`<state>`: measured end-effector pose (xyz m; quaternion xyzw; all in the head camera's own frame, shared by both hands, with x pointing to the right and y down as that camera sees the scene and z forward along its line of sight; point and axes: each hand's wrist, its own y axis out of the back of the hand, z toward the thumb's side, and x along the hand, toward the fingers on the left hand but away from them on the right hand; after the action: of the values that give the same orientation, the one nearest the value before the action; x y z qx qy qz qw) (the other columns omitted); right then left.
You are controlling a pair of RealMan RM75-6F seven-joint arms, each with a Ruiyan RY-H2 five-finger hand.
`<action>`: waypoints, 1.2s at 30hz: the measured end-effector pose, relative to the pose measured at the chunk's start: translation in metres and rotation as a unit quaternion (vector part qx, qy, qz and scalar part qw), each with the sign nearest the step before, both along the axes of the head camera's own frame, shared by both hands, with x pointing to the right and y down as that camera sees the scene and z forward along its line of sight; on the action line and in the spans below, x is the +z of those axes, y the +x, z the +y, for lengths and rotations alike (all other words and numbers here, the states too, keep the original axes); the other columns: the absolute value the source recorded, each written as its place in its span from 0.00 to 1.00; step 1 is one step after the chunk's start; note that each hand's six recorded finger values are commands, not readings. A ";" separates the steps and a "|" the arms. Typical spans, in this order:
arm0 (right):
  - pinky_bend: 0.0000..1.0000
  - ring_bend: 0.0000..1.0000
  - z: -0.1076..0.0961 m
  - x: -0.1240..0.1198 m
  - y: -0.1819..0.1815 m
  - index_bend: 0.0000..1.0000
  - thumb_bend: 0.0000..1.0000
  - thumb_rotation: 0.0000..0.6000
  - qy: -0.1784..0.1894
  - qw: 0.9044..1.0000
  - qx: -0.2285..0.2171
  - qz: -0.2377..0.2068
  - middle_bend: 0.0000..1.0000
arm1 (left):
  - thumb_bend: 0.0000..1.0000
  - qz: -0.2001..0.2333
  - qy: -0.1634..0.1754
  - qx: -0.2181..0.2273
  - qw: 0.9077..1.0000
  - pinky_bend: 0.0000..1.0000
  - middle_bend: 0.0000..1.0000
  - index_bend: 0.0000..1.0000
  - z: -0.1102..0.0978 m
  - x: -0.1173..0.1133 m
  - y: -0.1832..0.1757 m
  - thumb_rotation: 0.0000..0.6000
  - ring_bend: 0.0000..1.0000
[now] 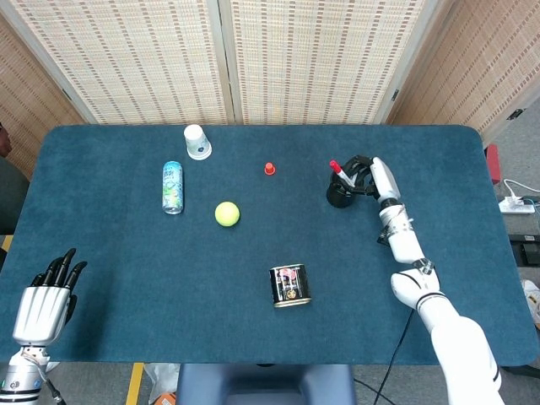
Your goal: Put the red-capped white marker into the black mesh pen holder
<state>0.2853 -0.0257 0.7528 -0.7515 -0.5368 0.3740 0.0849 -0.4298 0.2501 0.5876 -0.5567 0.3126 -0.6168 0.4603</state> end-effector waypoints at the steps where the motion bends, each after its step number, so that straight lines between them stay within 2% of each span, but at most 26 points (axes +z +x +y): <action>1: 0.53 0.44 0.000 0.000 0.000 0.63 0.25 1.00 0.000 1.000 -0.003 0.003 0.42 | 0.35 0.000 -0.002 0.000 1.000 0.43 0.06 0.23 0.000 0.001 0.000 1.00 0.14; 5: 0.52 0.41 0.004 0.001 0.003 0.58 0.25 1.00 0.001 1.000 -0.015 0.014 0.42 | 0.35 -0.002 -0.003 0.000 1.000 0.43 0.06 0.23 -0.001 0.002 -0.001 1.00 0.14; 10: 0.41 0.29 0.006 -0.001 0.007 0.47 0.25 1.00 0.010 0.999 -0.032 0.036 0.41 | 0.35 0.000 0.002 -0.001 1.000 0.43 0.06 0.23 -0.001 0.000 -0.001 1.00 0.14; 13: 0.30 0.18 0.008 -0.004 0.009 0.40 0.25 1.00 0.024 0.997 -0.045 0.055 0.35 | 0.35 0.002 0.003 0.001 1.000 0.43 0.06 0.23 -0.001 -0.001 0.000 1.00 0.14; 16: 0.23 0.13 0.009 -0.007 0.010 0.35 0.23 1.00 0.040 0.995 -0.057 0.076 0.31 | 0.35 0.002 0.003 0.003 1.000 0.43 0.06 0.23 -0.001 -0.001 0.001 1.00 0.14; 19: 0.10 0.02 0.010 -0.010 0.010 0.21 0.19 1.00 0.054 0.993 -0.064 0.085 0.20 | 0.35 0.004 0.003 0.004 1.000 0.43 0.06 0.23 -0.001 -0.002 0.002 1.00 0.14; 20: 0.06 0.01 0.011 -0.012 0.009 0.17 0.18 1.00 0.061 0.992 -0.067 0.086 0.17 | 0.35 0.005 0.004 0.005 1.000 0.43 0.06 0.23 0.000 -0.002 0.002 1.00 0.14; 24: 0.01 0.00 0.019 -0.026 0.002 0.15 0.14 1.00 0.101 0.988 -0.093 0.077 0.15 | 0.35 0.011 0.000 0.014 1.000 0.43 0.06 0.23 0.001 -0.002 0.006 1.00 0.14; 27: 0.00 0.00 0.033 -0.044 -0.003 0.16 0.13 1.00 0.149 0.978 -0.126 0.079 0.15 | 0.35 0.014 -0.002 0.017 1.000 0.43 0.06 0.23 0.001 -0.002 0.007 1.00 0.14; 30: 0.00 0.00 0.052 -0.058 -0.003 0.20 0.11 1.00 0.186 0.964 -0.156 0.111 0.15 | 0.35 0.019 -0.006 0.015 1.000 0.43 0.06 0.23 0.001 -0.003 0.007 1.00 0.14; 34: 0.00 0.00 0.078 -0.068 0.001 0.16 0.10 1.00 0.199 0.943 -0.189 0.189 0.15 | 0.35 0.026 -0.014 0.015 0.999 0.43 0.06 0.23 0.002 -0.004 0.007 1.00 0.14; 36: 0.00 0.00 0.094 -0.075 0.004 0.14 0.11 1.00 0.199 0.929 -0.203 0.236 0.15 | 0.35 0.033 -0.016 0.014 0.999 0.43 0.06 0.23 0.002 -0.005 0.007 1.00 0.14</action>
<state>0.2889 0.0679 0.6783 -0.7017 -0.4009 0.4009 0.4315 -0.4226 0.2517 0.5823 -0.5886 0.3097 -0.5964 0.4494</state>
